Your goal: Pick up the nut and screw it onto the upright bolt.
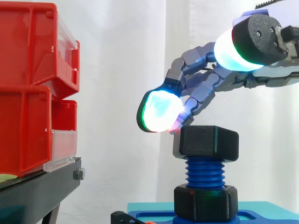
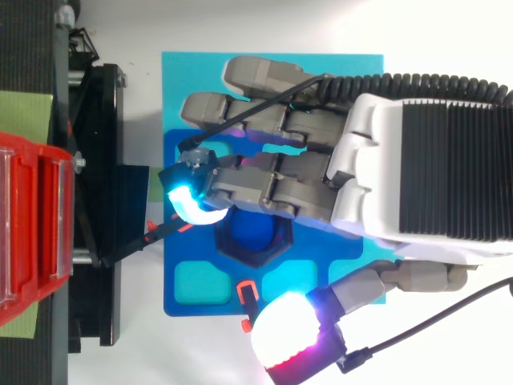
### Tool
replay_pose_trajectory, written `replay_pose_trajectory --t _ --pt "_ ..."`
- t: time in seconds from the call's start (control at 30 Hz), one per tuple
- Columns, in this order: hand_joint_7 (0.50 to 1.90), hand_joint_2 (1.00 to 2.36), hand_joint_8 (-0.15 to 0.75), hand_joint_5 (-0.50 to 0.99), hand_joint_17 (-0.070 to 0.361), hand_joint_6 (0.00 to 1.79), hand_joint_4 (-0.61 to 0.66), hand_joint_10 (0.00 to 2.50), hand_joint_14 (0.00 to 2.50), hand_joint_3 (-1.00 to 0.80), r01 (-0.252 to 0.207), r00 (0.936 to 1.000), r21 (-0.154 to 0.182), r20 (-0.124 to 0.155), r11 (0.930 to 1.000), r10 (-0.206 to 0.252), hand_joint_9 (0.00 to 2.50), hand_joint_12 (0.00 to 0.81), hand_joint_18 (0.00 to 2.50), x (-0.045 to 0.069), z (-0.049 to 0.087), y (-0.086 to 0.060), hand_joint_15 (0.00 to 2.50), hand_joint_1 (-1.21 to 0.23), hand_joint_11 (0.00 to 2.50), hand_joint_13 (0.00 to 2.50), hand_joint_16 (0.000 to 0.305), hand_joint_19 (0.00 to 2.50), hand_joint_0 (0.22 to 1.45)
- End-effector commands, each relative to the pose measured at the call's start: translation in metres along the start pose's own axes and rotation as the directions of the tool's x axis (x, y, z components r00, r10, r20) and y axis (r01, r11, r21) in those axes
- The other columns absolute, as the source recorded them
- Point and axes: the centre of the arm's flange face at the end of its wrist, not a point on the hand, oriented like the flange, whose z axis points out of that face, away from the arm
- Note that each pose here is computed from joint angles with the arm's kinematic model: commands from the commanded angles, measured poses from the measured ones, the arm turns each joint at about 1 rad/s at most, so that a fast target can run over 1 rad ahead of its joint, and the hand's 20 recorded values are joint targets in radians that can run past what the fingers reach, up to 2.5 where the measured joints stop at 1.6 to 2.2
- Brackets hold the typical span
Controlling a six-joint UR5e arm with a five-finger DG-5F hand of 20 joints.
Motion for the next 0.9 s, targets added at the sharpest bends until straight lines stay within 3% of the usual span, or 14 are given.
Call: replay_pose_trajectory --t 0.0,0.43,0.87 --pt "0.87 1.0 0.247 -0.11 0.066 0.5 0.25 0.0 0.0 -0.5 0.001 1.0 0.001 -0.004 1.0 -0.001 0.57 0.263 0.0 0.002 0.0002 -0.0003 0.0 -0.25 0.0 0.2 0.029 0.0 0.51" --pt "0.92 1.0 0.252 -0.1 0.064 0.5 0.26 0.0 0.0 -0.5 0.005 0.9997 0.008 -0.024 1.0 -0.005 0.6 0.261 0.0 0.0039 -0.002 -0.0014 0.0 -0.26 0.0 0.22 0.029 0.0 0.51" --pt "0.98 1.0 0.253 -0.09 0.064 0.5 0.25 0.0 0.0 -0.5 0.005 0.9998 0.01 -0.022 0.9999 -0.004 0.61 0.26 0.0 0.0011 -0.0028 -0.004 0.0 -0.26 0.0 0.22 0.029 0.0 0.51"
